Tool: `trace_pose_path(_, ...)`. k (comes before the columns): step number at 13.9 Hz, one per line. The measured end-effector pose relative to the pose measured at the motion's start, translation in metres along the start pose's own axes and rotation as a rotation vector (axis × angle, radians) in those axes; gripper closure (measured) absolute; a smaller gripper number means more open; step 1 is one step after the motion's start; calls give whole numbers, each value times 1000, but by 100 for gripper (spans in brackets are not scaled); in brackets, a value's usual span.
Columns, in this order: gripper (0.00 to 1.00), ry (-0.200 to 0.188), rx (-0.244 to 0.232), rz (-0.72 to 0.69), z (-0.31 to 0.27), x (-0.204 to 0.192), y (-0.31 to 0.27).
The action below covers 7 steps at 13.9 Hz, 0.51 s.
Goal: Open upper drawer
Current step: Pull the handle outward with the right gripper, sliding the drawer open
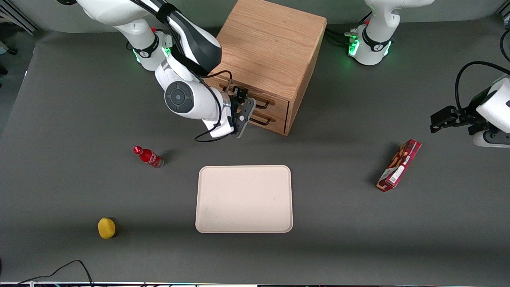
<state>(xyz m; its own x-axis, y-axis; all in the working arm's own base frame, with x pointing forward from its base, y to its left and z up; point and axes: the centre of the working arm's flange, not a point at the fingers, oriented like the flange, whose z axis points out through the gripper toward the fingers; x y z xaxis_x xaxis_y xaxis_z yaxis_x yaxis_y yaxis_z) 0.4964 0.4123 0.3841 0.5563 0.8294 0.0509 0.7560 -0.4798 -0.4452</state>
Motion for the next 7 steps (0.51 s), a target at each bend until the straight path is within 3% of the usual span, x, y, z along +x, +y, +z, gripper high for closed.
trace_pose_path(7, 0, 41, -71, 25, -24, -1, 38)
